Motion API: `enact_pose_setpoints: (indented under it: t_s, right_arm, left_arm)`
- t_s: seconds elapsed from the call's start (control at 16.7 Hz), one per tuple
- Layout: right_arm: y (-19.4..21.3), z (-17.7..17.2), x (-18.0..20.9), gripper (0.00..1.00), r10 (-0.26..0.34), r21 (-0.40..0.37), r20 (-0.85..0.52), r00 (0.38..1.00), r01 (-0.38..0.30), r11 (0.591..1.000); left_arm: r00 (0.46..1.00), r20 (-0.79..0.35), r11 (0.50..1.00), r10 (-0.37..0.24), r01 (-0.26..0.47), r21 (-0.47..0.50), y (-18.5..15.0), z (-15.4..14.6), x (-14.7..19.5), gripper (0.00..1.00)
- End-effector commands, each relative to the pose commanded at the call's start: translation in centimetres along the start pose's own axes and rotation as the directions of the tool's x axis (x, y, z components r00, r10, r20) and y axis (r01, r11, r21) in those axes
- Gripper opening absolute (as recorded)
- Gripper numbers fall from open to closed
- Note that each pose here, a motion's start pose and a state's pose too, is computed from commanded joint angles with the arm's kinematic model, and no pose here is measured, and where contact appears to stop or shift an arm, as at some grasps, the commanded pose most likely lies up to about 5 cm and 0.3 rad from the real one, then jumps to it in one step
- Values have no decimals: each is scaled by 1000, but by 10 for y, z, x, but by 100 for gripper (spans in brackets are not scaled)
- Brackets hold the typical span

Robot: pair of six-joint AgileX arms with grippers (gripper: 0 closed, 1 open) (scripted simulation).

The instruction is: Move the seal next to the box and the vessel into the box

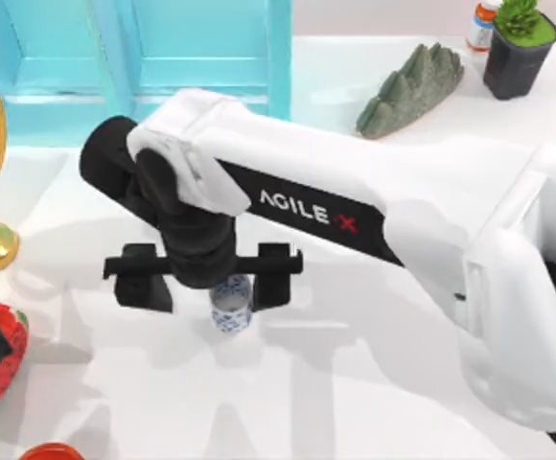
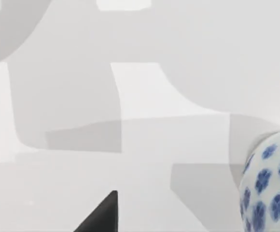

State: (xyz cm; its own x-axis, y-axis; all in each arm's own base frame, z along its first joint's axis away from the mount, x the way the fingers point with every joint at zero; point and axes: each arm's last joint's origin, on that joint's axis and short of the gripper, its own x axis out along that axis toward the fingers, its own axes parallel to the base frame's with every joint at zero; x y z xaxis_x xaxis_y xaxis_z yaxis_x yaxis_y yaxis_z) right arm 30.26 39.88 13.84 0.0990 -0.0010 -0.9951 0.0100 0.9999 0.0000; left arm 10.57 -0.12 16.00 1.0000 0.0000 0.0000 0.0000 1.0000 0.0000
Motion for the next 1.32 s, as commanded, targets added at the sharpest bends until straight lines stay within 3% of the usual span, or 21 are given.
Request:
enact_pose_setpoints:
  t_s: [0.54, 1.14, 1.32]
  right_arm:
    - [0, 0, 0, 2, 0, 0, 0, 1000, 0, 1000]
    - [0, -1, 0, 0, 0, -2, -1, 1000, 0, 1000]
    - [-15, 4, -19, 0, 0, -2, 2, 1000, 0, 1000]
  left_arm:
    - [1000, 0, 1000, 0, 0, 0, 0, 0, 0, 100]
    - [1000, 0, 1000, 0, 0, 0, 0, 0, 0, 100]
    - [1000, 0, 1000, 0, 0, 0, 0, 0, 0, 100]
